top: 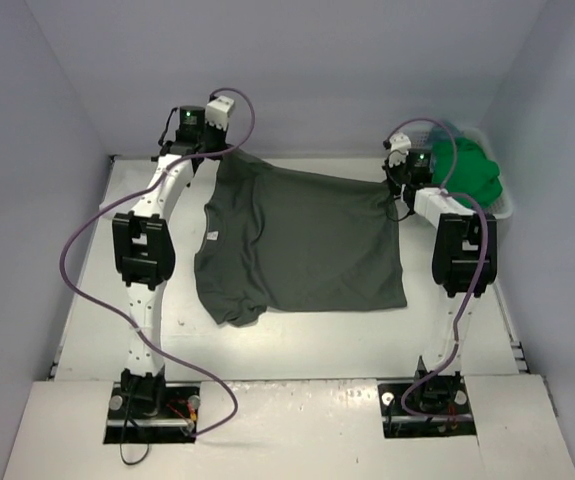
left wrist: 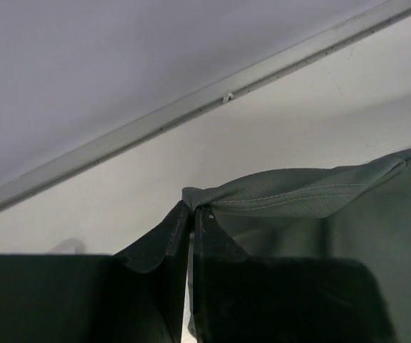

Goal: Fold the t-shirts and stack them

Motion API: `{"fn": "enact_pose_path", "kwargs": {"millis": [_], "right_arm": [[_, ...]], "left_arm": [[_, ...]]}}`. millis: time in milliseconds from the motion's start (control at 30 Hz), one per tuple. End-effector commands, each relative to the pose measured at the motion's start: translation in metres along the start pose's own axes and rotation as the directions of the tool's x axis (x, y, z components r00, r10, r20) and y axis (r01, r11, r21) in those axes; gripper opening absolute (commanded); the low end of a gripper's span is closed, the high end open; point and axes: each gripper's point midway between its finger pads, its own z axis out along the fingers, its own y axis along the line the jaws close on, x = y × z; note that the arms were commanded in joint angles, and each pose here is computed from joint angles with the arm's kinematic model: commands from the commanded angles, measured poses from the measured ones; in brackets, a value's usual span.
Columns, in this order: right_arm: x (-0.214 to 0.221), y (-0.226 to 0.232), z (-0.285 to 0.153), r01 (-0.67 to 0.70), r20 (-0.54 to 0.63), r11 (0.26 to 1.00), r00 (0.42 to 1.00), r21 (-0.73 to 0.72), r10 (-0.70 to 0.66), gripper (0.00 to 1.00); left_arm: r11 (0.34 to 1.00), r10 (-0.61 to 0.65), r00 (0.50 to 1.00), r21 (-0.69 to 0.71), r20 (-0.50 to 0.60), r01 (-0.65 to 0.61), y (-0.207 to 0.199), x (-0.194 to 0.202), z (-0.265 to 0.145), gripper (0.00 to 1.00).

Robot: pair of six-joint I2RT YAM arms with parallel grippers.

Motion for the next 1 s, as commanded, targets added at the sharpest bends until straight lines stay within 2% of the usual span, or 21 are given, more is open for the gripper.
{"fn": "enact_pose_path", "kwargs": {"millis": [0, 33, 333, 533, 600, 800, 867, 900, 967], "right_arm": [[-0.040, -0.021, 0.005, 0.000, 0.095, 0.995, 0.995, 0.095, -0.009, 0.00], [-0.037, -0.004, 0.014, 0.015, 0.082, 0.997, 0.996, 0.076, -0.021, 0.00], [-0.013, -0.005, 0.037, 0.031, 0.009, 0.974, 0.999, 0.222, -0.034, 0.01], [-0.003, -0.010, 0.034, 0.029, -0.010, 0.952, 1.000, 0.303, -0.027, 0.11], [-0.003, -0.010, 0.030, 0.031, -0.006, 0.947, 1.000, 0.319, -0.031, 0.20], [-0.009, -0.016, 0.020, 0.027, 0.011, 0.922, 0.999, 0.387, -0.034, 0.22], [-0.010, -0.018, 0.018, 0.017, 0.023, 0.915, 0.999, 0.402, -0.028, 0.27], [-0.011, -0.018, 0.018, 0.015, 0.028, 0.913, 0.999, 0.407, -0.028, 0.27], [-0.013, -0.020, 0.017, 0.007, 0.038, 0.908, 0.999, 0.419, -0.025, 0.27]], "left_arm": [[0.999, 0.035, 0.990, -0.038, 0.138, -0.030, 0.014, -0.058, -0.016, 0.00], [0.999, 0.035, 0.990, -0.034, 0.136, -0.031, 0.013, -0.056, -0.013, 0.00], [0.999, 0.039, 0.996, -0.026, 0.085, -0.037, 0.010, -0.025, 0.018, 0.00], [0.997, 0.076, 0.996, -0.038, 0.056, -0.074, 0.005, -0.008, 0.032, 0.00], [0.995, 0.091, 0.995, -0.035, 0.049, -0.089, -0.001, -0.006, 0.035, 0.01], [0.983, 0.163, 0.987, -0.087, 0.018, -0.160, -0.005, 0.000, 0.045, 0.04], [0.979, 0.182, 0.983, -0.092, 0.008, -0.180, -0.008, 0.002, 0.050, 0.08], [0.978, 0.183, 0.983, -0.099, -0.006, -0.183, -0.009, 0.008, 0.055, 0.18], [0.978, 0.179, 0.984, -0.110, 0.002, -0.177, -0.008, 0.004, 0.057, 0.33]]}}
